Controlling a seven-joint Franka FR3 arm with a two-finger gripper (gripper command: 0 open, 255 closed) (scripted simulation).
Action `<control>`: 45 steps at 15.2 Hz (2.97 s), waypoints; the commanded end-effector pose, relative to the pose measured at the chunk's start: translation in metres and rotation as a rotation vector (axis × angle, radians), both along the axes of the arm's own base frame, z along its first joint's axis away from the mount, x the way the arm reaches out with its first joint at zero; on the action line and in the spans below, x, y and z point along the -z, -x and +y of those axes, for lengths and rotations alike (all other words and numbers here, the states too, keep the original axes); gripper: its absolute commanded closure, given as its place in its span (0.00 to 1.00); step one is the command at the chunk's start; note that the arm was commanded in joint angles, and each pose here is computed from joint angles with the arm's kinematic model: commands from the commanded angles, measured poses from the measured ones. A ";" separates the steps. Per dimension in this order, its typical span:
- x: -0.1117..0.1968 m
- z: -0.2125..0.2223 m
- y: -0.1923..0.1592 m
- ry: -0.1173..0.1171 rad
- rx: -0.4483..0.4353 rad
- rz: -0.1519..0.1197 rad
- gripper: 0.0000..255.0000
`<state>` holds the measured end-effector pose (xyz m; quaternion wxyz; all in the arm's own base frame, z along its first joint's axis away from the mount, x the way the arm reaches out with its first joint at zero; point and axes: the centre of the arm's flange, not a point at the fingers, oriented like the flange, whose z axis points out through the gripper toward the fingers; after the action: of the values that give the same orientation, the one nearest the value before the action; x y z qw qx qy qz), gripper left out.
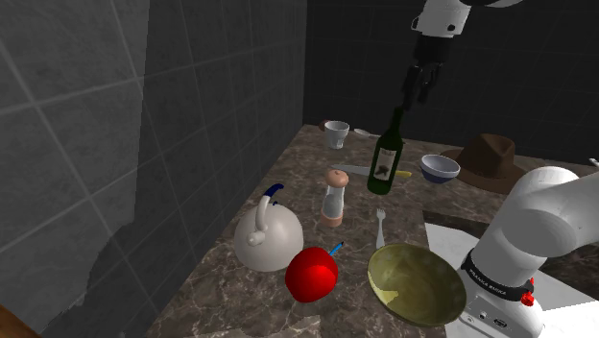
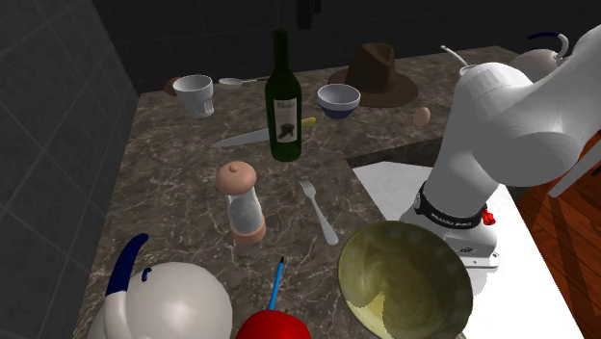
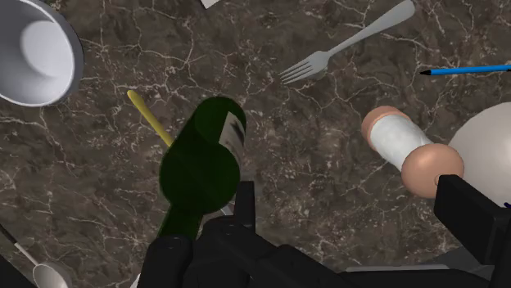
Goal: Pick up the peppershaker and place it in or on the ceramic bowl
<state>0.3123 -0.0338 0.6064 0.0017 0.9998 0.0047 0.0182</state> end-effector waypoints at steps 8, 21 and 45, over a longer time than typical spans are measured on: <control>0.058 0.056 -0.052 0.003 -0.070 0.044 0.00; 0.172 0.167 -0.132 0.008 -0.200 0.125 0.00; 0.211 0.166 -0.128 0.008 -0.200 0.125 1.00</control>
<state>0.4406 0.1322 0.3953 0.0034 0.9936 0.1045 -0.0436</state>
